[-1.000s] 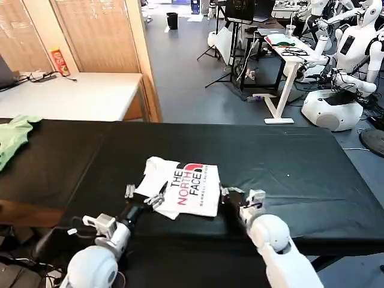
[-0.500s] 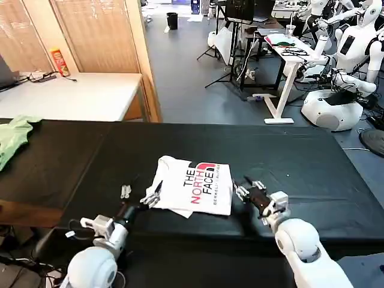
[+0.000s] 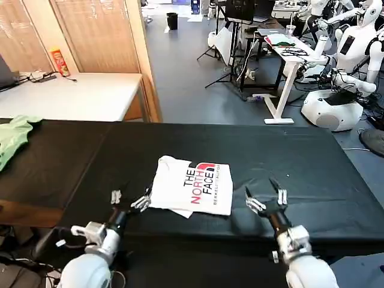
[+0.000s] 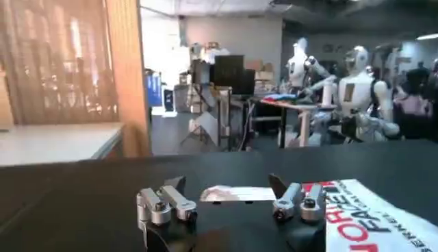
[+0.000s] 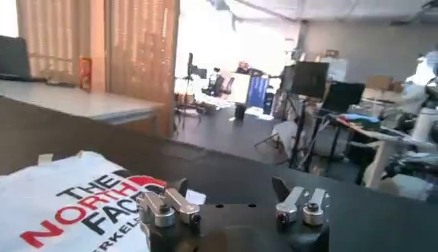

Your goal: Fold and organize the clothes.

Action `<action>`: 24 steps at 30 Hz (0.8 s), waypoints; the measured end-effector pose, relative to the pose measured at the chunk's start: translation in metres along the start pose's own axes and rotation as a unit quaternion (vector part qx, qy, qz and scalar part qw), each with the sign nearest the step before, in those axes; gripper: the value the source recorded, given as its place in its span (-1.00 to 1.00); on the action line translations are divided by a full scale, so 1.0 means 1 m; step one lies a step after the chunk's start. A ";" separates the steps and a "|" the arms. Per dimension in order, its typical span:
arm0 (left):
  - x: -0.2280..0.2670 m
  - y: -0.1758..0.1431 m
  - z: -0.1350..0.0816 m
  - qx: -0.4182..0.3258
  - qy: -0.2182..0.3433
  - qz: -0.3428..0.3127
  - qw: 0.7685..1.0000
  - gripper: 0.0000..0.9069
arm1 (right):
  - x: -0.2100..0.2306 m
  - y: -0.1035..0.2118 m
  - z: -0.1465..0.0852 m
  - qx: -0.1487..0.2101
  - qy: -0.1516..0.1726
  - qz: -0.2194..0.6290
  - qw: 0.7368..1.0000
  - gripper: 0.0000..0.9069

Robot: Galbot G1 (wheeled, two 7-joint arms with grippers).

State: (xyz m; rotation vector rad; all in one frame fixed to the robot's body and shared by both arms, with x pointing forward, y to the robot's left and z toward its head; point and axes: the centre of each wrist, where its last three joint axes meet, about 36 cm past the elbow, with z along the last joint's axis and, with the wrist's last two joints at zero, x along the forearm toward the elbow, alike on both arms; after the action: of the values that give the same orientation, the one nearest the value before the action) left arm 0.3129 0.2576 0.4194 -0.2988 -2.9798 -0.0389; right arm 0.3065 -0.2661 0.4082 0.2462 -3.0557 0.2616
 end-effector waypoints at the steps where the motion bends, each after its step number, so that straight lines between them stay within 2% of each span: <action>1: 0.005 0.000 0.000 -0.003 0.001 0.000 1.000 0.94 | 0.008 0.002 0.002 0.003 -0.002 0.007 1.000 0.94; 6: 0.032 -0.002 0.007 0.000 0.017 -0.012 1.000 0.94 | 0.042 0.010 0.008 0.010 -0.011 0.035 0.999 0.94; 9: 0.049 -0.005 0.013 0.003 0.034 -0.021 0.999 0.94 | 0.060 0.017 0.009 0.007 0.001 0.038 0.999 0.94; 13: 0.069 -0.007 0.016 0.012 0.065 -0.038 0.997 0.94 | 0.081 0.023 0.009 0.000 0.029 0.050 0.998 0.94; 17: 0.083 -0.007 0.014 0.020 0.093 -0.043 0.995 0.94 | 0.099 0.031 0.005 -0.011 0.070 0.053 0.996 0.94; 21: 0.092 -0.003 0.008 0.025 0.112 -0.051 0.992 0.94 | 0.115 0.041 -0.004 -0.038 0.109 0.060 0.991 0.94; 24: 0.093 0.001 0.005 0.024 0.122 -0.055 0.991 0.94 | 0.122 0.045 -0.010 -0.045 0.125 0.060 0.989 0.94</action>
State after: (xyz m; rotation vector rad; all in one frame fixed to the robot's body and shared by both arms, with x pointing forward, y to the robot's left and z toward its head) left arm 0.2218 0.2773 0.4280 -0.1146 -2.7463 -0.0154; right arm 0.1790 -0.2389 0.4200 0.0204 -2.8270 0.1469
